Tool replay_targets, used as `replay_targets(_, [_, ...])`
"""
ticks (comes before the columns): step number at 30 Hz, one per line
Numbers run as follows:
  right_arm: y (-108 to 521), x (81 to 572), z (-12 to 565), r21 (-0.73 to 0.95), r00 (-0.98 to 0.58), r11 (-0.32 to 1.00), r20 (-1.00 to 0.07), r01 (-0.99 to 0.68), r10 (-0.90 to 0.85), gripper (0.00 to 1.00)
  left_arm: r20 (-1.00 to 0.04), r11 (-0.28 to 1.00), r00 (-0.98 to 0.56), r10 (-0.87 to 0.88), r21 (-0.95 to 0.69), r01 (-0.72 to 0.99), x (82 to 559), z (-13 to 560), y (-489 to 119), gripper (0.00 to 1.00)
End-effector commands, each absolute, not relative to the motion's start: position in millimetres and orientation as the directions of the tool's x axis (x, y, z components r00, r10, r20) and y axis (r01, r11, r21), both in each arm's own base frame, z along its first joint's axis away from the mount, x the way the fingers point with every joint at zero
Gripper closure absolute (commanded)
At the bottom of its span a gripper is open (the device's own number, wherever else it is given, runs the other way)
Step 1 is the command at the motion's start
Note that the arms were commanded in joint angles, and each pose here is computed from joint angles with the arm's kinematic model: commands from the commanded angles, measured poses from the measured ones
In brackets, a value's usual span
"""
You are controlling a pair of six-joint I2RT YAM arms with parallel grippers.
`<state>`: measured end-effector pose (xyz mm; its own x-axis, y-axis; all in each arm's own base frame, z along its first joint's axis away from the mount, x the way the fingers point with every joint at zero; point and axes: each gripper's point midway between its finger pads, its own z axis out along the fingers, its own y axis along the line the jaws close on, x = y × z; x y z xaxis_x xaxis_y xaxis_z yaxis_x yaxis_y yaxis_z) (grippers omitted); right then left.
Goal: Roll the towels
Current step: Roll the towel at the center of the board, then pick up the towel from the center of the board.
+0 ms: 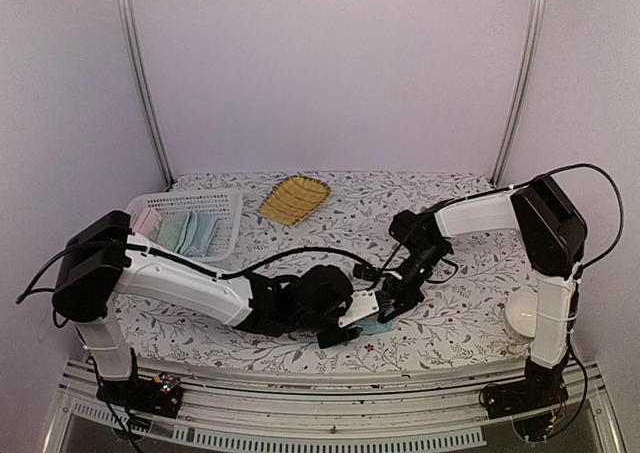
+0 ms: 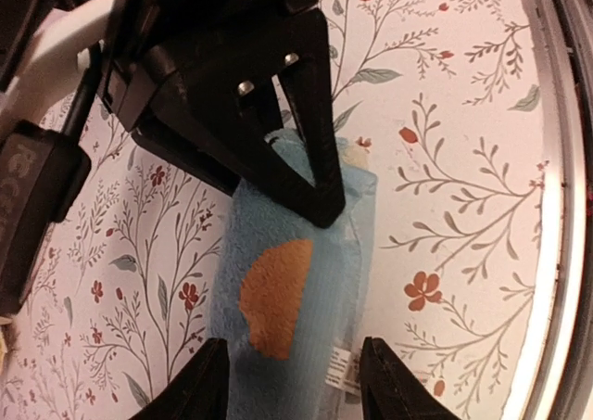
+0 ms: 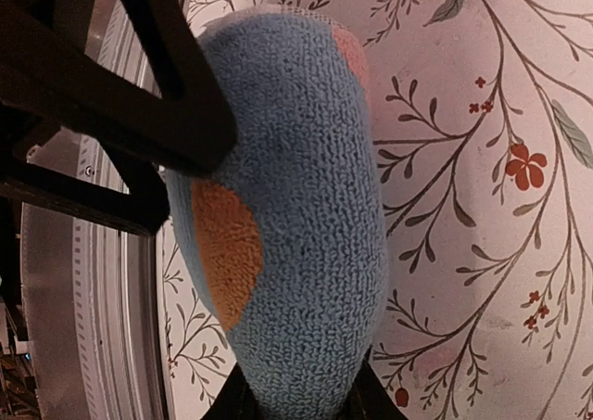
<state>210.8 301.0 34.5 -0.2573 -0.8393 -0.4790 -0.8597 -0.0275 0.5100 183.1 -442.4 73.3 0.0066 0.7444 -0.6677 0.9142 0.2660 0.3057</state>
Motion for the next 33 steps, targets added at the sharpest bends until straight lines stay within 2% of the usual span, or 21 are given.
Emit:
replay_targets(1, [294,203,29,0.553,-0.288,0.008,-0.421,-0.833,-0.860,0.86,-0.558,0.226,0.074,0.827,0.449,0.864,200,60,-447,0.49])
replay_targets(13, [294,208,40,0.481,-0.246,-0.013,-0.472,-0.877,-0.847,0.84,-0.409,0.104,0.085,0.908,0.417,0.903,194,5,-450,0.50])
replay_targets(16, [296,210,44,0.465,-0.231,-0.028,-0.490,-0.885,-0.840,0.84,-0.361,0.102,0.076,0.929,0.449,0.888,200,-6,-446,0.55])
replay_targets(21, [297,211,52,0.449,-0.221,-0.035,-0.506,-0.893,-0.834,0.82,-0.313,0.109,0.061,0.948,0.496,0.862,210,-8,-441,0.71])
replay_targets(25, [296,210,67,0.434,-0.215,-0.043,-0.527,-0.900,-0.822,0.69,-0.322,0.120,0.056,0.945,0.501,0.857,211,0,-442,0.86])
replay_targets(27, [292,208,77,0.429,-0.215,-0.042,-0.532,-0.902,-0.819,0.57,-0.331,0.138,0.047,0.942,0.515,0.846,214,8,-440,0.94])
replay_targets(29, [284,207,91,0.427,-0.219,-0.040,-0.539,-0.903,-0.813,0.48,-0.338,0.161,0.035,0.940,0.534,0.830,219,18,-438,0.98])
replay_targets(33, [265,224,136,0.386,-0.247,-0.010,-0.611,-0.922,-0.752,0.42,-0.364,0.234,-0.013,0.931,0.569,0.788,233,44,-432,1.00])
